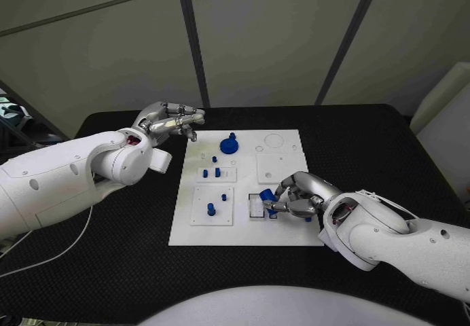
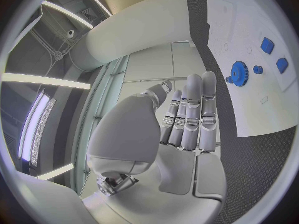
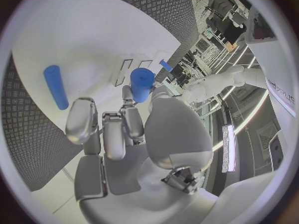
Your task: Assemble the parts on the task board
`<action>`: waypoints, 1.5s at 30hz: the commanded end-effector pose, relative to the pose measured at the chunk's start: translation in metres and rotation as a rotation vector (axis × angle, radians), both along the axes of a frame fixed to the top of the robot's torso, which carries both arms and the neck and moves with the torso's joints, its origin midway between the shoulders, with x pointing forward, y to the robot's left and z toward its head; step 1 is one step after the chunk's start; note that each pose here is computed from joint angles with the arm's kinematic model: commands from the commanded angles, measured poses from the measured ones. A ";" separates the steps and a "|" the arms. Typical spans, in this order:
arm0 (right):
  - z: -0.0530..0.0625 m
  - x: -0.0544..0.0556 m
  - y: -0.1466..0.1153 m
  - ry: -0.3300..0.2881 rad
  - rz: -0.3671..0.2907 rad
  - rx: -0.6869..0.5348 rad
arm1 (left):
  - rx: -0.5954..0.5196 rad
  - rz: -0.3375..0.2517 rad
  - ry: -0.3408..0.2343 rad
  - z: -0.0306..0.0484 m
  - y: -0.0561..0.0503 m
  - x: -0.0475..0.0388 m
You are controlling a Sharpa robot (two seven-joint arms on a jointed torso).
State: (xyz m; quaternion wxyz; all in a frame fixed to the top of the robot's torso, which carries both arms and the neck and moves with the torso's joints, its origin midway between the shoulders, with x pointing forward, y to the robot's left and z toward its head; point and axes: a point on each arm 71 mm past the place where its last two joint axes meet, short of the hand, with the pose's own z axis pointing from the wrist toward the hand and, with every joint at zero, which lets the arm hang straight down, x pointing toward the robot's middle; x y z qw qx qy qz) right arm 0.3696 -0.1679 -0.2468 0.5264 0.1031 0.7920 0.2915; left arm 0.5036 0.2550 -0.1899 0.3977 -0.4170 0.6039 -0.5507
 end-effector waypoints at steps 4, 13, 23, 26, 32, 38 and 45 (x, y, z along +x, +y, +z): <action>-0.005 0.002 0.010 0.052 0.026 -0.016 | -0.007 -0.013 0.001 0.0011 -0.002 -0.0004; -0.008 0.004 0.014 0.059 0.021 -0.044 | -0.009 -0.016 0.001 0.0011 -0.004 -0.0002; -0.010 0.008 0.016 0.060 0.005 -0.052 | -0.010 -0.017 0.000 0.0012 -0.005 -0.0003; -0.010 0.008 0.017 0.052 0.013 -0.045 | -0.010 -0.017 0.000 0.0012 -0.005 -0.0002; -0.009 0.009 0.018 0.042 0.019 -0.036 | -0.010 -0.017 0.000 0.0011 -0.005 0.0000; -0.008 0.008 0.020 0.035 0.042 -0.029 | -0.009 -0.018 0.002 0.0009 -0.005 0.0002; -0.007 0.006 0.021 0.032 0.063 -0.025 | -0.009 -0.017 0.003 0.0008 -0.005 0.0004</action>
